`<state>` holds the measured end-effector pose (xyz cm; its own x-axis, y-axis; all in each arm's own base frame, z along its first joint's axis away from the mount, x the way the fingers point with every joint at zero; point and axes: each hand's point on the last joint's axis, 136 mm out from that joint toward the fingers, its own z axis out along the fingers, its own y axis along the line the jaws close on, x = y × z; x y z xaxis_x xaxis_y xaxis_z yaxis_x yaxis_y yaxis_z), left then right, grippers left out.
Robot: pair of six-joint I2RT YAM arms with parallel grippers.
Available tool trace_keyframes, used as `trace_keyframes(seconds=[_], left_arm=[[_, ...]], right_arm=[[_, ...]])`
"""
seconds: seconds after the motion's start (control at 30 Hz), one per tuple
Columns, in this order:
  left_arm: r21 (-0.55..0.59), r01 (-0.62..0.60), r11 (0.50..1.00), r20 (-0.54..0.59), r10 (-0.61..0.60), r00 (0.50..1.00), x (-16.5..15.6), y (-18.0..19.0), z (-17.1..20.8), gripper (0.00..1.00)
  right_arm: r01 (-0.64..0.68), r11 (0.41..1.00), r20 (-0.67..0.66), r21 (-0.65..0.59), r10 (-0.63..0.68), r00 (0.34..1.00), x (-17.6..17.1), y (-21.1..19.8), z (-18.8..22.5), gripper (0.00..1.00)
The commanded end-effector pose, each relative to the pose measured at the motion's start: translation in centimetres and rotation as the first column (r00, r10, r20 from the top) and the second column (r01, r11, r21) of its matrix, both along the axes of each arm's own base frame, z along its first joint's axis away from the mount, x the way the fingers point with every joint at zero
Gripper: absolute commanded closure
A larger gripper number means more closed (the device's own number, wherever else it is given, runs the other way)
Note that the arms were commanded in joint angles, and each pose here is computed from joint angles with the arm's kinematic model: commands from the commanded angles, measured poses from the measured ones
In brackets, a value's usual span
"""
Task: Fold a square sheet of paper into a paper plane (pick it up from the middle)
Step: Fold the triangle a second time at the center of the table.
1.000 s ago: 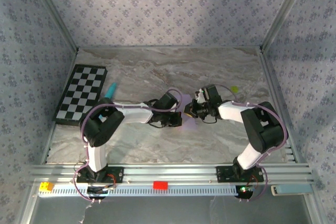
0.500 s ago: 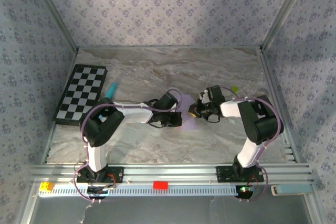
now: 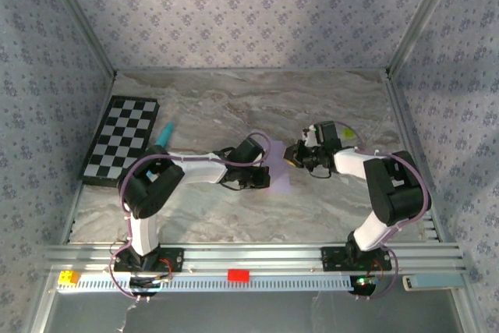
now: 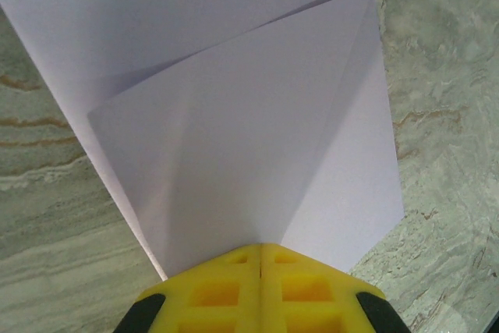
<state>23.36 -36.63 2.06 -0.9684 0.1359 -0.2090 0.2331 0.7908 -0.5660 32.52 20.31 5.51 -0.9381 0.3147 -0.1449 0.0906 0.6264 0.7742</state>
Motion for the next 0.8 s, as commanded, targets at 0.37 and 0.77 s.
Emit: trace_keyframes(seconds=[0.37, 0.77], left_arm=[[0.043, -0.021, 0.999, -0.050, 0.023, 0.998, -0.7, 0.6, 1.2, 1.00], [-0.139, -0.064, 0.988, -0.081, 0.053, 0.995, 1.3, -4.0, 3.5, 0.96]], right_arm=[[-0.071, 0.993, -0.173, -0.097, 0.054, 0.983, -3.9, -0.1, -6.5, 0.99], [-0.058, 0.993, -0.180, -0.104, 0.038, 0.983, -4.0, -0.3, -6.7, 0.99]])
